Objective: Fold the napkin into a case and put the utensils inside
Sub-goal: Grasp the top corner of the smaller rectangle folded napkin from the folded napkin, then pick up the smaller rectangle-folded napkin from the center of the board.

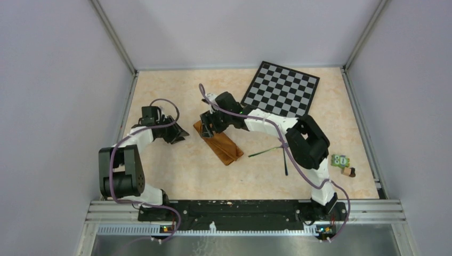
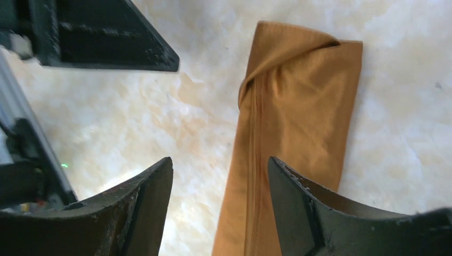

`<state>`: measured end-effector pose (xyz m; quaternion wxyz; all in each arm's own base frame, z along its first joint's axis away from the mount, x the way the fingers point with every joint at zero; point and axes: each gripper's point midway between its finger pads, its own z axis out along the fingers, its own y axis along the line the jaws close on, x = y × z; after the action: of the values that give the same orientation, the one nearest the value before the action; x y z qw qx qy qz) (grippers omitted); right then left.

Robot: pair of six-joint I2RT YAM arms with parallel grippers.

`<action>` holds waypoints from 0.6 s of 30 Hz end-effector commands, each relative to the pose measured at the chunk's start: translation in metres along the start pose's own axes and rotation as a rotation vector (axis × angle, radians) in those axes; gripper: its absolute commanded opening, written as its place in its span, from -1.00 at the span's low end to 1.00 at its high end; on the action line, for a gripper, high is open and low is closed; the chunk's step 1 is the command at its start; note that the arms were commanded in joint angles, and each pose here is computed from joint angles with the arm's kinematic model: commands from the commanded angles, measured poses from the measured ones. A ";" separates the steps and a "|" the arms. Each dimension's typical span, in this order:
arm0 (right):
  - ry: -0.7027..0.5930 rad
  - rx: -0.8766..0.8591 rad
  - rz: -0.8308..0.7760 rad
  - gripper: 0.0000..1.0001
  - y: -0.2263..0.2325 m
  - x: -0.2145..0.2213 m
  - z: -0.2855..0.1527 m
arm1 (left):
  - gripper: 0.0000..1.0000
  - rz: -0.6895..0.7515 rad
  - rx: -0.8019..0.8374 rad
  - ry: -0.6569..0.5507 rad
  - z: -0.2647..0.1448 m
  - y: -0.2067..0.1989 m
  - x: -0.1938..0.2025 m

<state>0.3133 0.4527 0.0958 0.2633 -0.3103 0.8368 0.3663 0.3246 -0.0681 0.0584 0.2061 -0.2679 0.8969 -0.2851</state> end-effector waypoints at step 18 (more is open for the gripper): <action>0.116 0.344 -0.418 -0.16 -0.009 0.061 -0.035 | -0.34 -0.082 0.226 0.339 0.028 -0.038 0.125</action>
<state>0.2626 0.3897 0.0304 0.2625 -0.4339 0.8499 0.1433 0.2474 -0.1703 0.0394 0.0706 -0.2048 0.8818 -0.4190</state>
